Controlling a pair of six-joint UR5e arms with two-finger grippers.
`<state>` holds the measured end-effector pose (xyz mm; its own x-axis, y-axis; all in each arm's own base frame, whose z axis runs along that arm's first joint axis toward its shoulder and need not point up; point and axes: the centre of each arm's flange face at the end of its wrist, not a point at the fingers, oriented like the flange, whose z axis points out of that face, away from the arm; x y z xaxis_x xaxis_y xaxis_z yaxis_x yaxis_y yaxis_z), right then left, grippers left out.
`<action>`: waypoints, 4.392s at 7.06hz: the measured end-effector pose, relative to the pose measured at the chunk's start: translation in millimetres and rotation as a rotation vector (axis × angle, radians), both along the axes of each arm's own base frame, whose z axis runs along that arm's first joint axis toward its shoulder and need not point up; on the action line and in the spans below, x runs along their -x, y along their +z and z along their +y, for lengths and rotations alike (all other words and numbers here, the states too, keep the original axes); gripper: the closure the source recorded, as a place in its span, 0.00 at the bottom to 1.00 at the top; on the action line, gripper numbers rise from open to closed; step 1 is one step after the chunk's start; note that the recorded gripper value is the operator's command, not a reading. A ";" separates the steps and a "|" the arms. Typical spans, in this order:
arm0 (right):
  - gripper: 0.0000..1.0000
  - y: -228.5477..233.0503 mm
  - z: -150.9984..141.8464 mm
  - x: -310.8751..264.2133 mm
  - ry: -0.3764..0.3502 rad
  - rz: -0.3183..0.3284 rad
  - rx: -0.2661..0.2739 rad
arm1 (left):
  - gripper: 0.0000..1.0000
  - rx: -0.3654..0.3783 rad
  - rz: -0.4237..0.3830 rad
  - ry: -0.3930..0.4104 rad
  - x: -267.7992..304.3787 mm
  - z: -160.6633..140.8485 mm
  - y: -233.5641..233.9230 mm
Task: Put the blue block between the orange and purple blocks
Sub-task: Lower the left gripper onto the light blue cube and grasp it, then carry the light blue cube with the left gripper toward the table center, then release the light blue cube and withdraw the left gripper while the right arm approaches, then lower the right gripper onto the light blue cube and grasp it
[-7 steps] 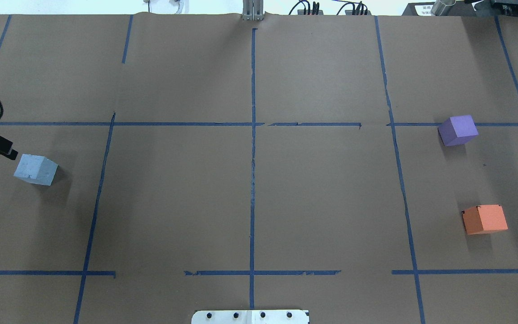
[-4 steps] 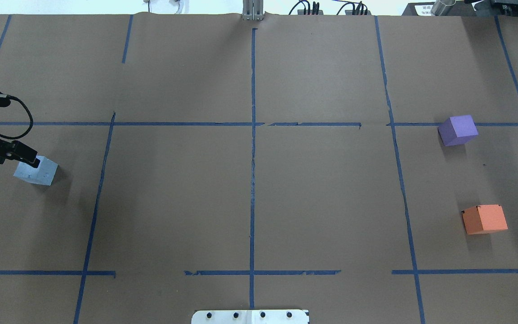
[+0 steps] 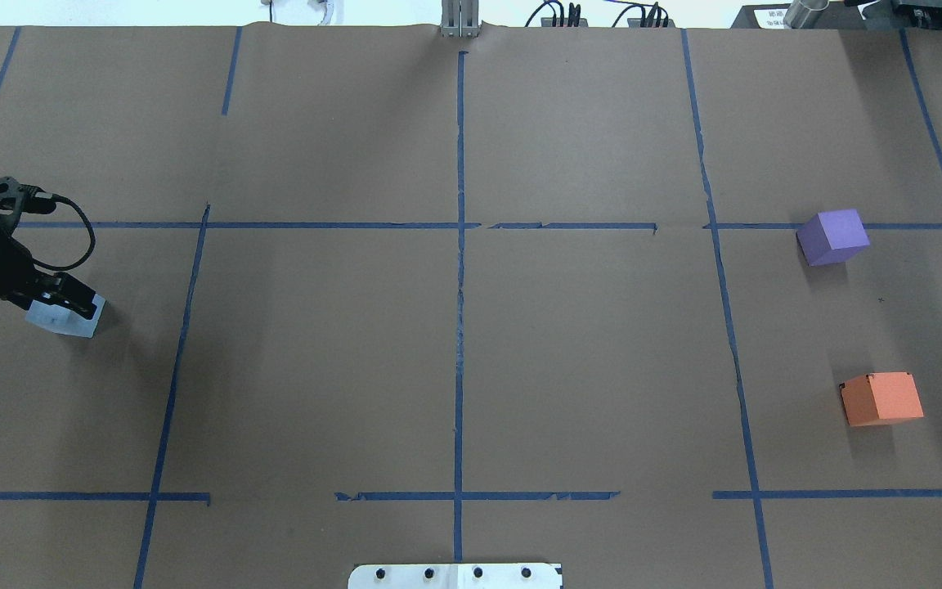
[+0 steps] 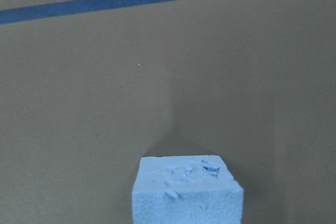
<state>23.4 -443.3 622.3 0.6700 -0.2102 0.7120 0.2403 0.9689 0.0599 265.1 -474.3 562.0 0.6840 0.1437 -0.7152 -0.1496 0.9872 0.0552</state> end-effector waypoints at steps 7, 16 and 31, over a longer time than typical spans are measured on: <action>0.00 -0.4 -1.3 6.7 -0.011 -0.012 -0.002 | 1.00 -0.016 0.190 -0.130 -127.9 -14.8 -240.0; 0.00 -5.1 -6.7 25.0 -0.041 -0.035 -0.059 | 0.39 0.013 0.031 -0.187 -379.5 25.6 -388.0; 0.01 -392.3 -16.1 494.9 0.389 -0.216 0.115 | 0.00 -0.128 0.278 -0.264 8.4 24.7 -295.1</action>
<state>-471.5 -459.3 230.0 0.5174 0.1160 0.8478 -0.1489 0.9879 -0.0443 256.7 -449.6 266.9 0.4927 0.0888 -0.8657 0.1462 0.9722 0.1829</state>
